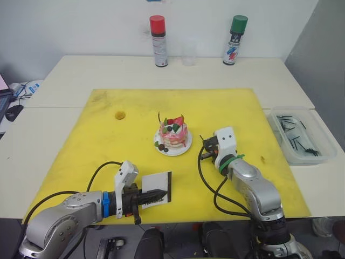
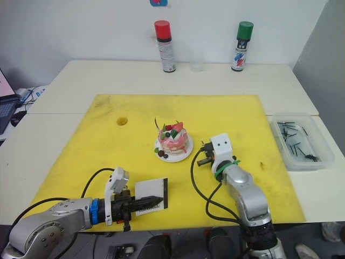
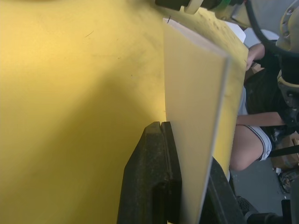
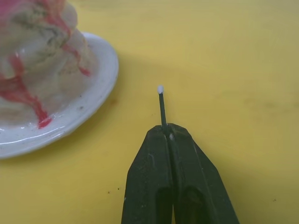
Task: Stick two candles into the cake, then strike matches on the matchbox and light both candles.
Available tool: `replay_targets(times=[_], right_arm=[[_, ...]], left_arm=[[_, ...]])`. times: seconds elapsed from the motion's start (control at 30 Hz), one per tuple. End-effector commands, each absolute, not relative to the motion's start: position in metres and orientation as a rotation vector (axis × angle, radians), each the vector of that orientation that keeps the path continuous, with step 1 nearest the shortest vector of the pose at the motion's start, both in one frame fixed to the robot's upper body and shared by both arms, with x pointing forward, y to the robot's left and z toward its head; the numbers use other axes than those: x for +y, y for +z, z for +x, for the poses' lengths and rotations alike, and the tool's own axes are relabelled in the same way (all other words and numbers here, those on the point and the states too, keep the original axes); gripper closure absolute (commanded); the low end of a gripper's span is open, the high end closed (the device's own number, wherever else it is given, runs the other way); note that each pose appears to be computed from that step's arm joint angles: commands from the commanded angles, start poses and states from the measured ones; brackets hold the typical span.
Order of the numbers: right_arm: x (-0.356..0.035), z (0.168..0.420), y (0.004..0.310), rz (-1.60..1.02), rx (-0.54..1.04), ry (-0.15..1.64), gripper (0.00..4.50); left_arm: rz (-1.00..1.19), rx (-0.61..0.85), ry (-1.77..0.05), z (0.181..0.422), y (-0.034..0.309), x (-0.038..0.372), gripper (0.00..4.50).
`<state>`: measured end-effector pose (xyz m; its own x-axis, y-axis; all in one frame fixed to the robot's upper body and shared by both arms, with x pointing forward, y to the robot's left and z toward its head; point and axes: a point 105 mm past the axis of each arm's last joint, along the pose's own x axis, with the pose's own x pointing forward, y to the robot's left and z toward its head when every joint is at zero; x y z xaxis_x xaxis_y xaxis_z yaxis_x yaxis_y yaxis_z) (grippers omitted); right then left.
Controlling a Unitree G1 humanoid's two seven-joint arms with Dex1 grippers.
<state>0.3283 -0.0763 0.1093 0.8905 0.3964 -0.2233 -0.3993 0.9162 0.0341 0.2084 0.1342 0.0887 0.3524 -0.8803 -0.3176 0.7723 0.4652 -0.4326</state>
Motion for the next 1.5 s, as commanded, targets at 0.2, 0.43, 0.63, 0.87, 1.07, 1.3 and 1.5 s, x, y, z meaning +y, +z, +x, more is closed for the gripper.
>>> replay_targets(times=[0.2, 0.43, 0.63, 0.87, 1.07, 1.3, 1.5], right_arm=[[-0.091, 0.293, 0.168, -0.031, 0.136, 0.561, 4.46], [-0.090, 0.227, 0.138, -0.416, 0.158, 0.993, 4.46], [-0.093, 0.241, 0.120, -0.348, 0.192, 1.012, 4.46], [-0.092, 0.253, 0.100, -0.332, 0.233, 1.044, 4.46], [-0.087, 0.247, 0.104, -0.334, 0.177, 1.073, 2.51], [-0.084, 0.255, 0.107, -0.258, 0.094, 0.989, 2.51], [-0.082, 0.261, 0.093, -0.245, 0.108, 0.947, 2.51]], left_arm=[[-0.214, 0.555, -1.102, 0.210, 0.097, 0.132, 4.50], [-0.172, 0.587, -1.112, 0.214, 0.100, 0.137, 4.50], [-0.159, 0.580, -1.117, 0.221, 0.107, 0.133, 4.50], [-0.154, 0.579, -1.122, 0.221, 0.111, 0.129, 4.50], [-0.151, 0.582, -1.114, 0.220, 0.114, 0.129, 4.50], [-0.151, 0.584, -1.113, 0.221, 0.115, 0.127, 4.50], [-0.153, 0.588, -1.118, 0.221, 0.115, 0.127, 4.50]])
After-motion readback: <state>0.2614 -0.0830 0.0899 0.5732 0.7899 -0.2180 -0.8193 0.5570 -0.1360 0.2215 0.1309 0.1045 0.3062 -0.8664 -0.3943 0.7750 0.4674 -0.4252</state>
